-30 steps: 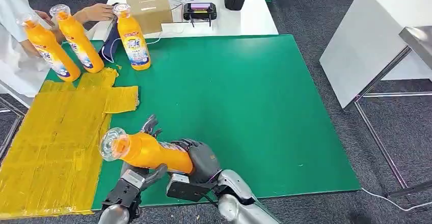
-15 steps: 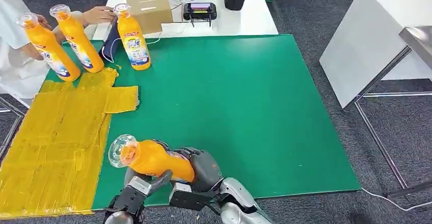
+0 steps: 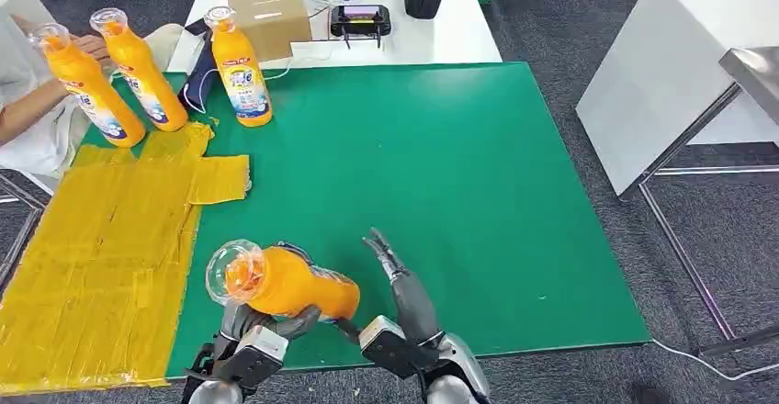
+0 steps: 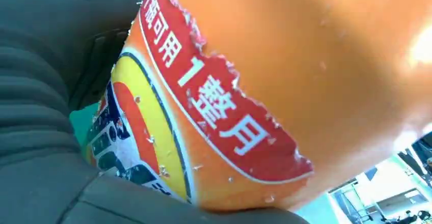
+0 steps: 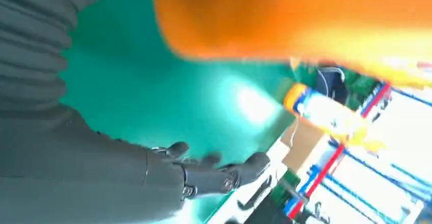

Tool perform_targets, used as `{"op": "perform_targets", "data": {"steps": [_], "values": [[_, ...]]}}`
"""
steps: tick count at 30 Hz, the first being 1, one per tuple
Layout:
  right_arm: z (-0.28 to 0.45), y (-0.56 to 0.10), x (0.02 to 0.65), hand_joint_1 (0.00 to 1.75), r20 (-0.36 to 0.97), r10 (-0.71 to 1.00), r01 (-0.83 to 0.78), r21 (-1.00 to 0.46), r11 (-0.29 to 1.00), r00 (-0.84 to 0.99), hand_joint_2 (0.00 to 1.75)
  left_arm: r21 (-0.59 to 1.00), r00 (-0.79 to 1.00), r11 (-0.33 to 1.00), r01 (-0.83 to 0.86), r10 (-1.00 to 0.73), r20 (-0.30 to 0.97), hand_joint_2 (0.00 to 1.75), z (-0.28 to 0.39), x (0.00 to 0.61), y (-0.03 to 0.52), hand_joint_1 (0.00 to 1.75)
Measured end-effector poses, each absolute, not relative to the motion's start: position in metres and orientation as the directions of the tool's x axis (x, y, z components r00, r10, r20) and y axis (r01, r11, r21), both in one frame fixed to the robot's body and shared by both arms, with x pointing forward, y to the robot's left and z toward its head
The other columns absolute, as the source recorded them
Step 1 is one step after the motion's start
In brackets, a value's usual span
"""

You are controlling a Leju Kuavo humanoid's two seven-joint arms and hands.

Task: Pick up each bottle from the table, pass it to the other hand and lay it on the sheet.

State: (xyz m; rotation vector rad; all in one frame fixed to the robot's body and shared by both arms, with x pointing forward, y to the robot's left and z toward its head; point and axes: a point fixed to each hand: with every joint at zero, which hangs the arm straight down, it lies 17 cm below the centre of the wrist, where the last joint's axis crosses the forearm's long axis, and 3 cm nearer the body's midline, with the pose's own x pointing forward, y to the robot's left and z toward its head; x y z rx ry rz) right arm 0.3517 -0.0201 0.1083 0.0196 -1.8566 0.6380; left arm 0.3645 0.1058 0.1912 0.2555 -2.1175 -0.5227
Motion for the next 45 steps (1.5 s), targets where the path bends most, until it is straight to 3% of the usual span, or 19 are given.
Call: {"op": "perform_targets", "data": {"steps": [5, 10, 14, 17, 24, 32, 45], "values": [[0.143, -0.049, 0.351, 0.0, 0.913, 0.14, -0.268, -0.254, 0.929, -0.383, 1.75, 0.543, -0.573, 0.836, -0.082, -0.485, 0.66, 1.75, 0.2, 0.372, 0.118, 1.75], [0.163, -0.068, 0.35, 0.0, 0.913, 0.079, -0.247, -0.19, 0.95, -0.4, 1.75, 0.602, -0.563, 0.779, -0.174, -0.581, 0.588, 1.75, 0.207, 0.378, 0.131, 1.75], [0.189, -0.087, 0.344, 0.0, 0.9, -0.01, -0.233, -0.103, 0.967, -0.436, 1.75, 0.777, -0.437, 0.482, -0.406, -0.849, 0.297, 1.75, 0.214, 0.401, 0.158, 1.75], [0.214, -0.101, 0.339, 0.0, 0.869, -0.027, -0.209, -0.088, 0.974, -0.494, 1.75, 0.839, -0.312, 0.225, -0.495, -0.948, 0.07, 1.75, 0.21, 0.427, 0.179, 1.75], [0.258, -0.116, 0.331, 0.0, 0.8, -0.067, -0.197, -0.065, 0.978, -0.596, 1.75, 0.914, -0.113, -0.073, -0.398, -0.985, -0.128, 1.75, 0.175, 0.498, 0.23, 1.75], [0.276, -0.122, 0.333, 0.0, 0.774, -0.081, -0.191, -0.053, 0.98, -0.628, 1.75, 0.93, 0.018, -0.3, -0.214, -0.953, -0.303, 1.75, 0.134, 0.556, 0.303, 1.75], [0.288, -0.12, 0.344, 0.0, 0.752, -0.076, -0.192, -0.069, 0.979, -0.655, 1.75, 0.859, 0.102, -0.506, 0.071, -0.853, -0.511, 1.75, 0.094, 0.576, 0.406, 1.75]]}}
